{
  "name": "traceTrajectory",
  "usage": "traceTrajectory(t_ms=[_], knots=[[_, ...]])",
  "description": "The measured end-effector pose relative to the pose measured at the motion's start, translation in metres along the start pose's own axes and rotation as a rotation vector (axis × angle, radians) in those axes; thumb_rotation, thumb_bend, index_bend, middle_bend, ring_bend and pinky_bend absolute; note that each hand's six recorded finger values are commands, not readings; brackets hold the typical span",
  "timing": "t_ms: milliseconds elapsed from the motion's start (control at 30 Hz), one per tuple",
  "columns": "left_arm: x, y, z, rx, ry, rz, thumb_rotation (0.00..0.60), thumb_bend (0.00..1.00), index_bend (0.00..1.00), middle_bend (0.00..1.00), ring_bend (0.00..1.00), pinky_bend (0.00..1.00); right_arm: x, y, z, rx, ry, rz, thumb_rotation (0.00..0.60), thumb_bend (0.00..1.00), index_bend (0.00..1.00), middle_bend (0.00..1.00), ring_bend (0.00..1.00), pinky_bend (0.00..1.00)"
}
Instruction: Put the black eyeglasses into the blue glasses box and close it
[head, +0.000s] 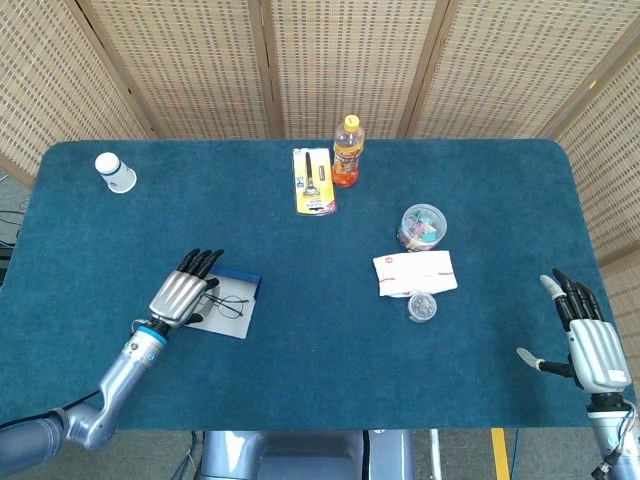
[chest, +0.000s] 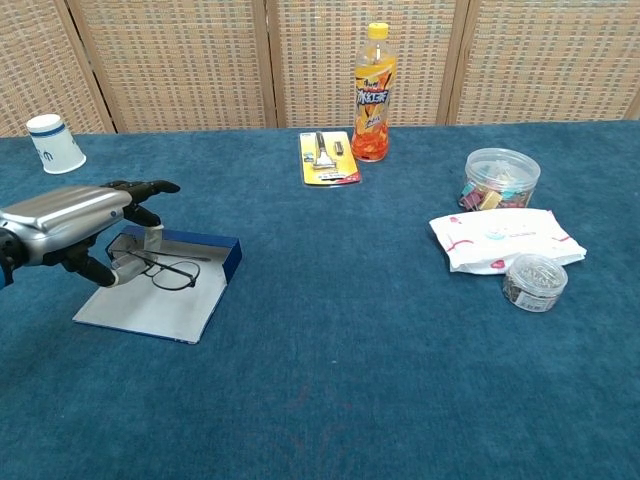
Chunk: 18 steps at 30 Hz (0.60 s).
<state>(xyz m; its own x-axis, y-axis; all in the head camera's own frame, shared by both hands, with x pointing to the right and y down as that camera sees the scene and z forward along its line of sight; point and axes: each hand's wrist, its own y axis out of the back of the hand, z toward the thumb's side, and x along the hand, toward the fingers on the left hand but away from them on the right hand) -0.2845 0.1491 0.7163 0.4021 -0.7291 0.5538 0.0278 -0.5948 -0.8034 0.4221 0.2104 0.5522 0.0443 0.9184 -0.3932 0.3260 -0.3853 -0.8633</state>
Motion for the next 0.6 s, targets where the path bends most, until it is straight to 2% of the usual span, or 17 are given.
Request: traceTrajectory(t_ms=[400,500,567,600], knots=[[0.013,-0.013,-0.004,0.043,0.008,-0.017,0.600,0.50,0.62,0.00,0.00,0.00,-0.001,0.000,0.000,-0.008,-0.003,0.007,0.600,0.00,0.00,0.00,0.00,0.00],[0.016,-0.015,-0.004,0.043,0.009,-0.020,0.600,0.49,0.50,0.00,0.00,0.00,-0.001,0.000,0.000,-0.010,-0.003,0.008,0.600,0.00,0.00,0.00,0.00,0.00],[0.017,-0.017,-0.004,0.042,0.009,-0.020,0.600,0.48,0.32,0.00,0.00,0.00,-0.001,-0.001,0.000,-0.010,-0.003,0.008,0.600,0.00,0.00,0.00,0.00,0.00],[0.017,-0.017,-0.004,0.041,0.008,-0.021,0.600,0.47,0.27,0.00,0.00,0.00,-0.001,-0.001,0.000,-0.010,-0.003,0.008,0.600,0.00,0.00,0.00,0.00,0.00]])
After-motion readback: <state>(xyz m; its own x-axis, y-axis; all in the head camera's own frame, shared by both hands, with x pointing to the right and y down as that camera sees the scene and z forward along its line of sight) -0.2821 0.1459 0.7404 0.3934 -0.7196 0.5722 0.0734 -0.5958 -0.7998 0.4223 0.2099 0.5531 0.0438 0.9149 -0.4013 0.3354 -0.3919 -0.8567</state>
